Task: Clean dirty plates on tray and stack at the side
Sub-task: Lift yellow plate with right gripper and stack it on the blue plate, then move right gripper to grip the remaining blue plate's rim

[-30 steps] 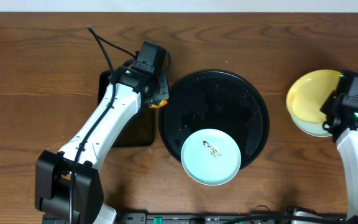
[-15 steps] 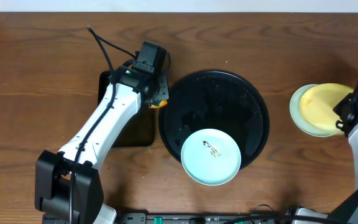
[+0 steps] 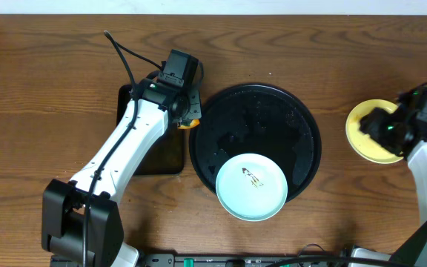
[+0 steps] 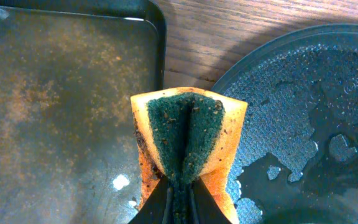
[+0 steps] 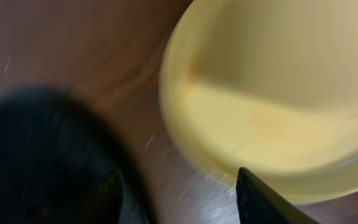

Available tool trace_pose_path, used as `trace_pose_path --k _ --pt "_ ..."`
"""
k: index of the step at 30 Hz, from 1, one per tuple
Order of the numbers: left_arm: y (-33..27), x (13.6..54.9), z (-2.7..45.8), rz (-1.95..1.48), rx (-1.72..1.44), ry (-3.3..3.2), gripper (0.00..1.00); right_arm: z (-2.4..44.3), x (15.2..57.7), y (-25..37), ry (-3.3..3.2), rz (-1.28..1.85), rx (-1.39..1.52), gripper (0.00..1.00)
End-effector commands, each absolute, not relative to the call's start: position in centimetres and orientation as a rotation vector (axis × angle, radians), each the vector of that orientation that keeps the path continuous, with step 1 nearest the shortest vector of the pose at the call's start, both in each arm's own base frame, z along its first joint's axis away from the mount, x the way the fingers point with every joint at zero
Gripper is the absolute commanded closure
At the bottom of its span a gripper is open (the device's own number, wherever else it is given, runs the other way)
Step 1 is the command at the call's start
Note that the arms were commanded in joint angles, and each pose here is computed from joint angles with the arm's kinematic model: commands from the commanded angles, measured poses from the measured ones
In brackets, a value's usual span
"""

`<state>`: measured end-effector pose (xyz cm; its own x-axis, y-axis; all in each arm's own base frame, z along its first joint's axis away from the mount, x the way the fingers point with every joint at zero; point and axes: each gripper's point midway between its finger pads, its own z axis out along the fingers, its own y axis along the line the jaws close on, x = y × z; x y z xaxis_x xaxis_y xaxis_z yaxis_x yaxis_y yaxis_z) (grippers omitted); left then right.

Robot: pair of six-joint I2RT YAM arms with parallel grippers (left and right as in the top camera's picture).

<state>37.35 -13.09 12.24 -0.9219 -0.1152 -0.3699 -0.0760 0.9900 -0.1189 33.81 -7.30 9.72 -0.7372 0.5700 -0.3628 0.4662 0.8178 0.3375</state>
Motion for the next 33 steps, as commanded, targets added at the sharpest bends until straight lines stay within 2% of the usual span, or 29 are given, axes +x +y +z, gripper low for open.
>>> trace_pose_path --k 1,10,14,21,29,31,33 --pt "-12.7 37.5 12.5 -0.124 -0.12 2.74 0.92 9.4 32.7 -1.3 2.672 0.51 0.555 0.4" --pt "-12.7 37.5 12.5 -0.124 -0.12 2.741 0.92 8.3 28.1 8.6 2.913 0.588 0.116 0.4" --pt "-12.7 37.5 12.5 -0.124 -0.12 2.741 0.92 7.6 25.5 11.3 2.999 0.586 -0.022 0.46" --pt "-12.7 37.5 12.5 -0.123 -0.12 2.742 0.91 5.0 22.1 11.8 3.123 0.434 0.036 0.52" --pt "-12.7 37.4 12.5 -0.123 -0.12 2.744 0.92 2.3 19.6 12.4 3.167 0.484 0.04 0.62" --pt "-12.7 37.4 12.5 -0.123 -0.12 2.744 0.92 1.7 19.5 12.6 3.16 0.498 0.06 0.67" --pt "-12.7 37.4 12.5 -0.123 -0.12 2.744 0.92 1.3 19.7 12.7 3.141 0.505 0.076 0.76"
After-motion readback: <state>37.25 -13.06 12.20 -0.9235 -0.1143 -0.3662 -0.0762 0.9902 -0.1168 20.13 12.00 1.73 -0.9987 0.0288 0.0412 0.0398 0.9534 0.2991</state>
